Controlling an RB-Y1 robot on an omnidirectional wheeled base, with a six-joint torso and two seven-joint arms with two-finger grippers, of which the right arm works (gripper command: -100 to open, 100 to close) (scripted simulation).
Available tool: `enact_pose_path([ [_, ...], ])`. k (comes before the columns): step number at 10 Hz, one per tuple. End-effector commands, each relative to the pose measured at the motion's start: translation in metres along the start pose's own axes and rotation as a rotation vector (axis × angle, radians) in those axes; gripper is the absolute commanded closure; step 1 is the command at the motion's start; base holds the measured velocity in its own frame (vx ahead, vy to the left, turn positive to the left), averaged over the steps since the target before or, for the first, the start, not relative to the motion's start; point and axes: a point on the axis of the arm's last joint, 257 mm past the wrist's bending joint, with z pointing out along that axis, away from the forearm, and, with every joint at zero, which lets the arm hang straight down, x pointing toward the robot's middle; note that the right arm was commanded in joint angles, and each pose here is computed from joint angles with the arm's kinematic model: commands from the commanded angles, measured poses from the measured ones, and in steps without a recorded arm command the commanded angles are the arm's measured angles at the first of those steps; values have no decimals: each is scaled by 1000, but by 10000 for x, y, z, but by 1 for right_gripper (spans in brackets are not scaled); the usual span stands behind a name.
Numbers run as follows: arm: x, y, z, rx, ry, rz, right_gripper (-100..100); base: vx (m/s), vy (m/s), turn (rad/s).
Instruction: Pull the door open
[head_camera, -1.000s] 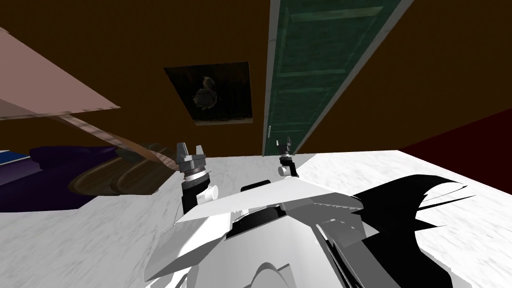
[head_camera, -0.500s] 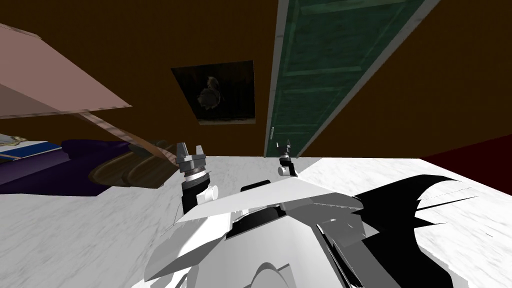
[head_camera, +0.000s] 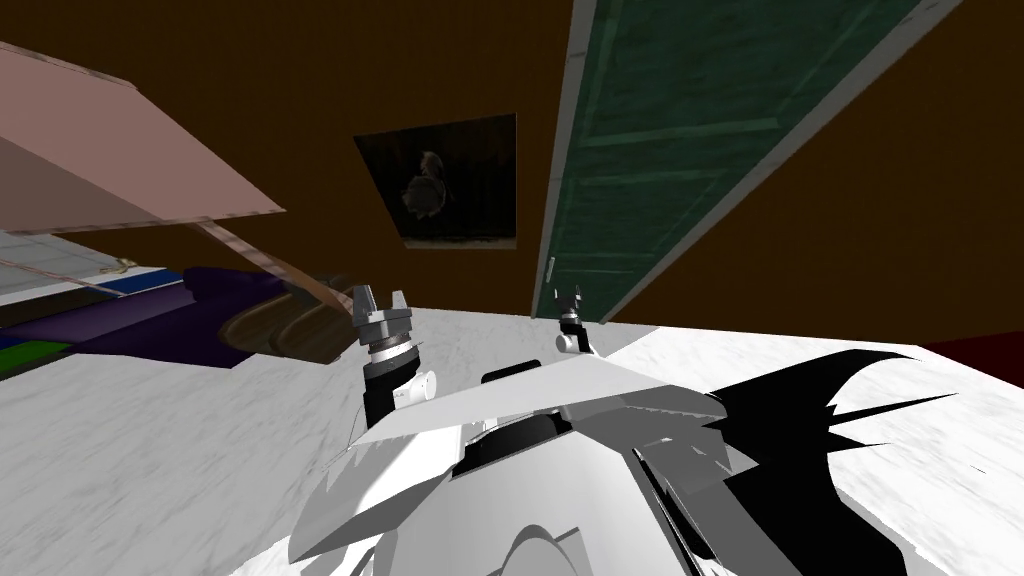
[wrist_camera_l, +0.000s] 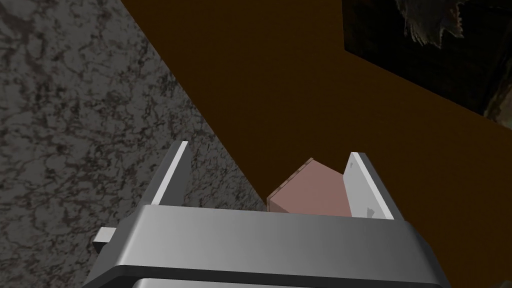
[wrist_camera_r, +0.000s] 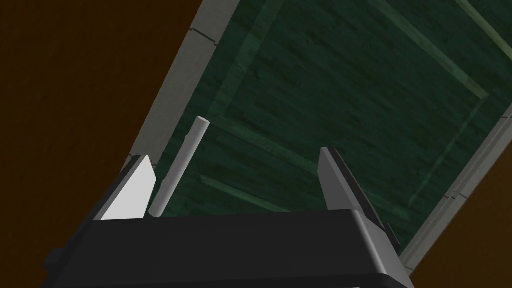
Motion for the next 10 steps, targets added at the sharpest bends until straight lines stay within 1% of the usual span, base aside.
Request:
enact_pose_path([
  [1, -149, -23, -16, -5, -29, 46, -100, 72, -66, 132],
  [4, -447, -69, -90, -12, -92, 121, -100, 77, -77, 157],
  [6, -623, -89, -140, -21, -131, 169, -100, 93, -74, 129],
  [10, -952, -119, -256, -46, -204, 260, -100, 56, -81, 128],
])
